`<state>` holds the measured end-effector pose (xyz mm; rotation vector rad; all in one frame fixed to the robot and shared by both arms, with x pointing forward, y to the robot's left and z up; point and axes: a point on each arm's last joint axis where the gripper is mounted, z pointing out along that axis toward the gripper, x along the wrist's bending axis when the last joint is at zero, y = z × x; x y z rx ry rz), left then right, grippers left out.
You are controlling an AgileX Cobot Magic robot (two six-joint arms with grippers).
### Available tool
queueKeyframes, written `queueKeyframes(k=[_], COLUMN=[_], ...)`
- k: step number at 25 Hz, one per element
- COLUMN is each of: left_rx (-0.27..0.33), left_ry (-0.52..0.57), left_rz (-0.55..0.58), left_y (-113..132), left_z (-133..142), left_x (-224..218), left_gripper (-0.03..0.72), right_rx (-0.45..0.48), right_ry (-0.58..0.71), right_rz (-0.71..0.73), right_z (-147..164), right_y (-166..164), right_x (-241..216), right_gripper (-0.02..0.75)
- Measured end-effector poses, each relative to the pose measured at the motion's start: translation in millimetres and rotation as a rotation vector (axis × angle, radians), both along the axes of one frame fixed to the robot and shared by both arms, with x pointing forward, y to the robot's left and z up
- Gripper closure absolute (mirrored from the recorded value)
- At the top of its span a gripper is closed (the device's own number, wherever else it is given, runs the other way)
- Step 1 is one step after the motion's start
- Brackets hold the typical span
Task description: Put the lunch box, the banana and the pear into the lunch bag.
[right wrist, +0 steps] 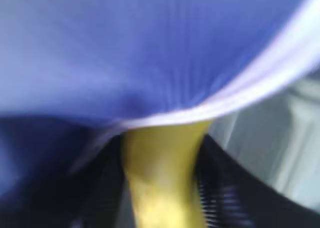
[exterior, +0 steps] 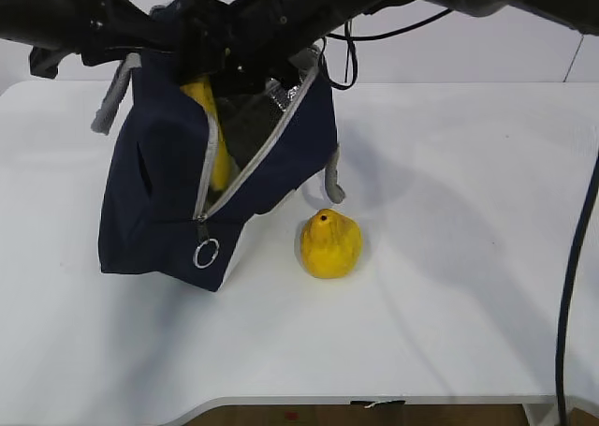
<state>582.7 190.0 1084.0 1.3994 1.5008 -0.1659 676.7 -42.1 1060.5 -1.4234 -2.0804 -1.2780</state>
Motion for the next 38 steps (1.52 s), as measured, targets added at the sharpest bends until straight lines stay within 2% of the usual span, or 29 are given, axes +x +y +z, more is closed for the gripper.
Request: queueKeyframes(k=[3, 7, 12, 19, 22, 26, 35, 38], left_rx=[0.001, 0.001, 0.004, 0.031, 0.061, 0.076, 0.102, 0.133], left_ry=[-0.002, -0.001, -0.004, -0.011, -0.021, -0.026, -0.035, -0.044], left_rz=[0.001, -0.001, -0.003, -0.016, -0.017, -0.016, -0.018, -0.017], left_y=[0.1, 0.0, 0.7, 1.2, 2.5, 3.3, 4.4, 5.9], left_z=[0.0, 0.0, 0.0, -0.9, -2.3, -2.9, -4.0, -5.2], left_x=[0.1, 0.0, 0.1, -0.8, -0.4, -0.1, 0.3, 0.8], left_gripper=[0.693, 0.693, 0.693, 0.693, 0.693, 0.693, 0.693, 0.693], right_rx=[0.015, 0.002, -0.031, -0.188, -0.254, -0.293, -0.376, -0.425], right_ry=[0.032, 0.042, 0.002, -0.082, -0.148, -0.215, -0.317, -0.329], right_rz=[0.002, 0.034, 0.082, 0.157, 0.115, 0.058, -0.054, -0.074], right_z=[-12.4, -24.7, -18.6, 14.9, 34.0, 55.6, 108.6, 119.3], right_y=[6.0, 14.6, 14.0, 2.5, -3.3, -10.4, -34.6, -45.3], right_x=[2.3, 0.6, -1.0, -5.4, -3.8, -4.5, -26.3, -38.5], right_gripper=[0.409, 0.332, 0.274, 0.265, 0.263, 0.263, 0.262, 0.262])
